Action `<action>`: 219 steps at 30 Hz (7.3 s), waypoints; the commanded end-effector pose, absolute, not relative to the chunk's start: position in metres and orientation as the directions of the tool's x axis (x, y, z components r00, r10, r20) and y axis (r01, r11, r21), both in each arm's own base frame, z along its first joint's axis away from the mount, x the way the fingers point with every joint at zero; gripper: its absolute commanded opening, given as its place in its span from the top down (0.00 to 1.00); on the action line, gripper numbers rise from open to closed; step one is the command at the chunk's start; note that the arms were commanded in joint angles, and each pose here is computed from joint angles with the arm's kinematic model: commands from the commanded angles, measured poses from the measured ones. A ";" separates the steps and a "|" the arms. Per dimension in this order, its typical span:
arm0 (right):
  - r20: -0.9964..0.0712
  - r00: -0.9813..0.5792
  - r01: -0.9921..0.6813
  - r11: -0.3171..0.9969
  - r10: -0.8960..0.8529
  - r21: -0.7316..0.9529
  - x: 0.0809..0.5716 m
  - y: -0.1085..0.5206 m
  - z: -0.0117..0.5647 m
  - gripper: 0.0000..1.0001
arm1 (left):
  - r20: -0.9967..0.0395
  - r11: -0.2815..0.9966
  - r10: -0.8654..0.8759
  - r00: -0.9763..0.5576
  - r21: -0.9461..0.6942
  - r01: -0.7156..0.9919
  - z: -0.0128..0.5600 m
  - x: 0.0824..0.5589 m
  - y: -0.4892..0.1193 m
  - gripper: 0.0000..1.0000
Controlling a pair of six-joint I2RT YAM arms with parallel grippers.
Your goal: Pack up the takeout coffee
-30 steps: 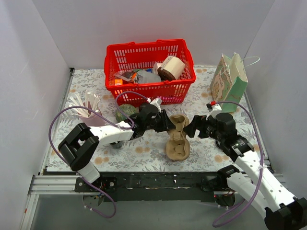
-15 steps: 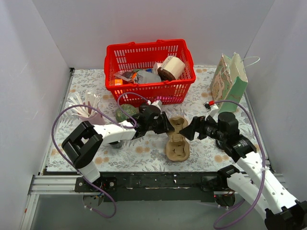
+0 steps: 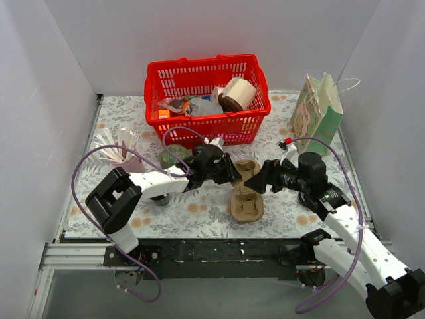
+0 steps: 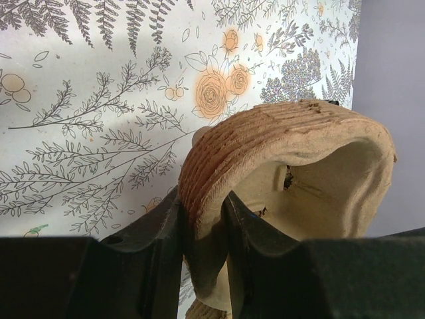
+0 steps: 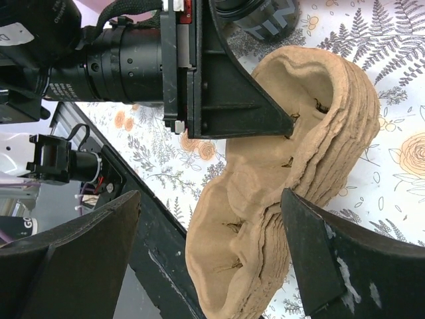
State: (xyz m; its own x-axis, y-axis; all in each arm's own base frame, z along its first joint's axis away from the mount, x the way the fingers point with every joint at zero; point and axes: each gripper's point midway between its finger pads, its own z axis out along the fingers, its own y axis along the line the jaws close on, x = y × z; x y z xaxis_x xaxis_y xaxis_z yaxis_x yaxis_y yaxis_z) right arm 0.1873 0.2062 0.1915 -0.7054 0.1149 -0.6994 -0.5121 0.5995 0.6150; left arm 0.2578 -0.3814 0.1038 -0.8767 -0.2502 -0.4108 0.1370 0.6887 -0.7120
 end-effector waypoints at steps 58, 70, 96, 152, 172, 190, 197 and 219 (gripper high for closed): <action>-0.609 -0.743 -0.398 0.548 0.277 0.735 0.214 0.223 0.192 0.08 | -0.432 0.708 -0.381 -0.818 -0.705 0.042 0.117 0.280 -0.373 1.00; -0.611 -0.722 -0.342 0.601 0.323 0.722 0.227 0.215 0.182 0.08 | -0.435 0.692 -0.384 -0.814 -0.719 0.057 0.125 0.279 -0.375 1.00; -0.635 -0.700 -0.346 0.622 0.327 0.702 0.229 0.214 0.195 0.13 | -0.428 0.713 -0.391 -0.815 -0.701 0.027 0.120 0.281 -0.372 1.00; -0.634 -0.743 -0.248 0.791 0.216 0.560 0.256 0.218 0.133 0.18 | -0.429 0.720 -0.341 -0.837 -0.692 0.061 0.116 0.274 -0.379 1.00; -0.693 -0.715 -0.246 0.897 0.088 0.368 0.281 0.215 0.097 0.96 | -0.473 0.723 -0.267 -0.840 -0.675 0.150 0.125 0.266 -0.380 0.93; -0.915 -0.403 -0.782 0.523 -0.009 0.339 0.223 0.256 0.162 0.99 | -0.427 0.697 -0.315 -0.848 -0.710 0.098 0.125 0.277 -0.353 0.71; -0.955 -0.297 -0.890 0.366 -0.011 0.273 0.197 0.265 0.179 0.99 | -0.417 0.718 -0.318 -0.852 -0.692 0.071 0.116 0.281 -0.347 0.78; -0.931 -0.332 -0.775 0.607 -0.152 0.177 0.236 0.239 0.155 0.99 | -0.459 0.660 -0.261 -0.849 -0.727 0.190 0.149 0.270 -0.353 0.38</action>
